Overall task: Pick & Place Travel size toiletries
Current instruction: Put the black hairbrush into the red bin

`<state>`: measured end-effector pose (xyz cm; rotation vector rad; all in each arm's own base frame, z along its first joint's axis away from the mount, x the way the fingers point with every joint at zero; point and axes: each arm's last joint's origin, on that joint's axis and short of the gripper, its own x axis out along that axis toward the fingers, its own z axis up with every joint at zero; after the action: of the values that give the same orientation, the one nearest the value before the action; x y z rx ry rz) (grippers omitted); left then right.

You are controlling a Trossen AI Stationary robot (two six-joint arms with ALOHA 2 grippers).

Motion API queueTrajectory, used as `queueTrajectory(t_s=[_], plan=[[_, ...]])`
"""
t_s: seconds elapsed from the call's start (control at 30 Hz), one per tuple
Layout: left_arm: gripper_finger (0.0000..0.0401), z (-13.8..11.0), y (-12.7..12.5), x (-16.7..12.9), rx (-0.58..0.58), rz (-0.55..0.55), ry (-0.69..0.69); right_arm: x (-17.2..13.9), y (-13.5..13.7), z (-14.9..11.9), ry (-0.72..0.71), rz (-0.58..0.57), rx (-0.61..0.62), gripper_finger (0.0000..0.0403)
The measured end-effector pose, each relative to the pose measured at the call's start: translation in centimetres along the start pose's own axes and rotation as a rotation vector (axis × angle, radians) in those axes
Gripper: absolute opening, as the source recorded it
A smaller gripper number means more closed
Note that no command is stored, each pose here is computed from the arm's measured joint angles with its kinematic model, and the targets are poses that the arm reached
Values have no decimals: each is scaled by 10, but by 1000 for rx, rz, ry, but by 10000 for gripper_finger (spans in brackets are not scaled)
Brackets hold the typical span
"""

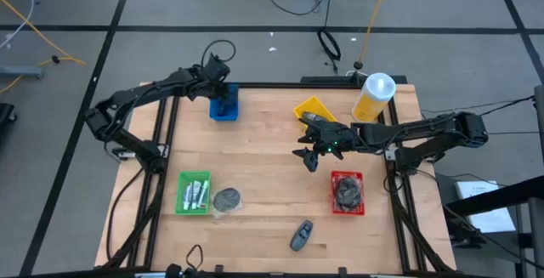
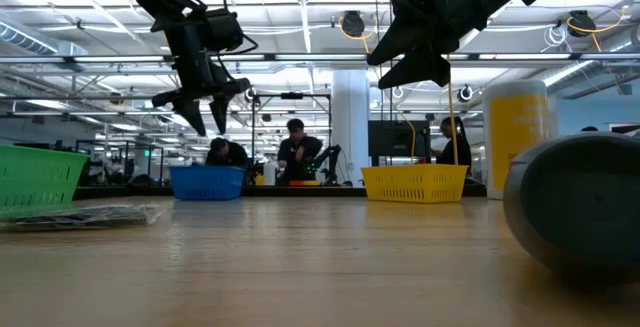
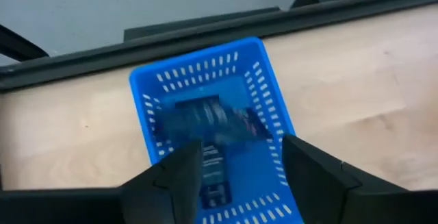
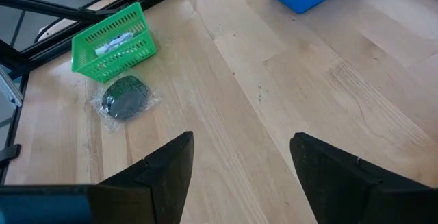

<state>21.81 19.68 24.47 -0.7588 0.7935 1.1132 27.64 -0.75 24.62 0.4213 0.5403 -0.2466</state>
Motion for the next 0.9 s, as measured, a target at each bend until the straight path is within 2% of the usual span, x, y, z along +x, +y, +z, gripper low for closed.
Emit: queueTrajectory(t_s=[0.23,0.5,0.7,0.9], plan=[[212,-1,-1,0,14,-23,20,0,0,0,0,0,0,235],[194,-9,-8,-26,96,-255,96,0,3,-1,25,53,-36,235],[164,-39,-33,-62,238,-374,121,0,2,-1,27,53,-29,235],[142,-89,-65,-89,404,-457,226,0,2,-2,32,51,-32,235]])
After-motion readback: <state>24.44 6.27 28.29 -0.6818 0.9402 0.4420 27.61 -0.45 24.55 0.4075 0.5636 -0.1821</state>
